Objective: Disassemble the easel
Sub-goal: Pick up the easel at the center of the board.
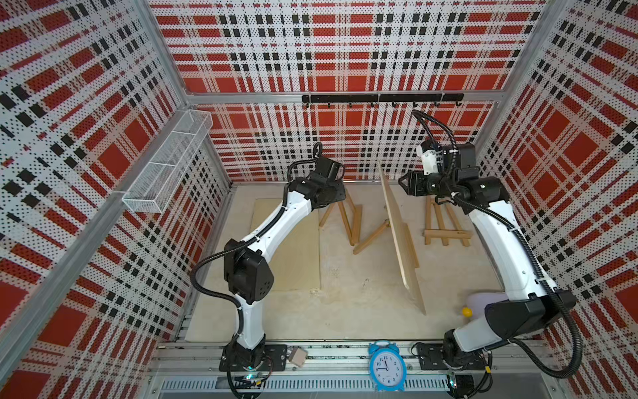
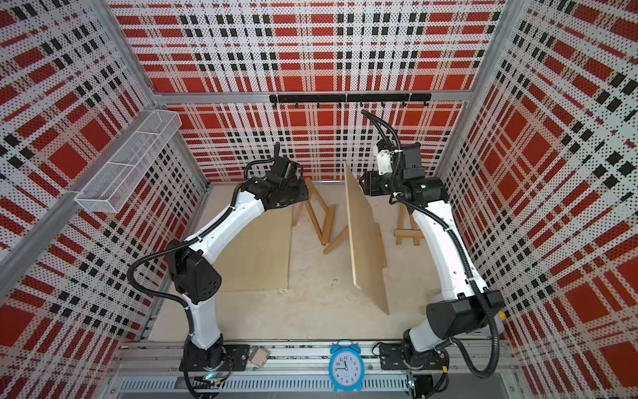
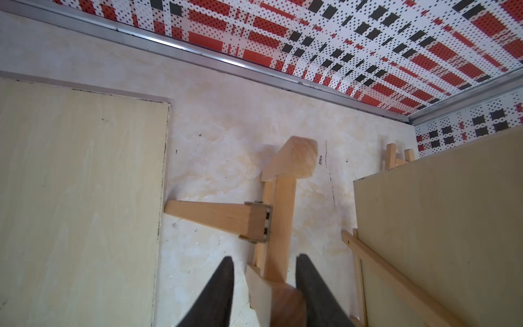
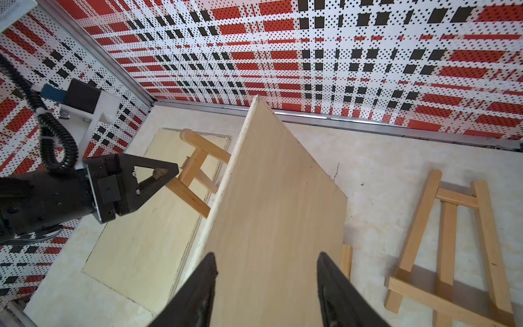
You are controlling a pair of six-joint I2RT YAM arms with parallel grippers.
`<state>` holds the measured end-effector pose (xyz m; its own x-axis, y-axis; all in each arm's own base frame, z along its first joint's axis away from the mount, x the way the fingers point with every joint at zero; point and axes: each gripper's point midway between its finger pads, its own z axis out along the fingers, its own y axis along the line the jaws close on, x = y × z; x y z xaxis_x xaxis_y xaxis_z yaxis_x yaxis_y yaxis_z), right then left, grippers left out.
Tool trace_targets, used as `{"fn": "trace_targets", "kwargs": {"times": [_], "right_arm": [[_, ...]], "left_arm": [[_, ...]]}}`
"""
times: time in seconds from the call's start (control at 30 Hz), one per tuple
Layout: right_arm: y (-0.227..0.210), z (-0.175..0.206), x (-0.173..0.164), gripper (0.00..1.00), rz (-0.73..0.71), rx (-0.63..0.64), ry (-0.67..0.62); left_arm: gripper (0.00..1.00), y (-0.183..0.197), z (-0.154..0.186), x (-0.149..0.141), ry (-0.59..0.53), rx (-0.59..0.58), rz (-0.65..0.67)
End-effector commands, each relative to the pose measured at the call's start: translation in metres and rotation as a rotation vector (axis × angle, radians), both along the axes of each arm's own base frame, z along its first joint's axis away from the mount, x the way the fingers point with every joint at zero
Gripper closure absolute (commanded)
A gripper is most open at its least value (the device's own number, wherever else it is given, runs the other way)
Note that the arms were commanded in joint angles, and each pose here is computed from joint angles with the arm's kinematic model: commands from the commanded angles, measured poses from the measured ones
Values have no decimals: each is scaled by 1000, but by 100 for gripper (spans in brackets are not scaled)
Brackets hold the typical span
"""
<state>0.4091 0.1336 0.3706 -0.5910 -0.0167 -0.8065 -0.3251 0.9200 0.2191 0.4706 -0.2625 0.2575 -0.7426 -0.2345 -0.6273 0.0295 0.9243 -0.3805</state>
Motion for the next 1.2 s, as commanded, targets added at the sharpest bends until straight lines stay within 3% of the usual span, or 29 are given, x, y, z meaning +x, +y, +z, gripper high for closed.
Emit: {"fn": "trace_targets", "kwargs": {"times": [0.0, 0.47, 1.0, 1.17], "right_arm": [[3, 17, 5, 41, -2, 24, -50], [-1, 15, 2, 41, -22, 20, -50], [-1, 13, 2, 41, -26, 25, -44], [-3, 13, 1, 41, -32, 20, -44]], "left_arm": [[60, -3, 25, 4, -67, -45, -23], [62, -12, 2, 6, -6, 2, -71], [72, -16, -19, 5, 38, 51, -96], [97, -15, -25, 5, 52, 60, -99]]}}
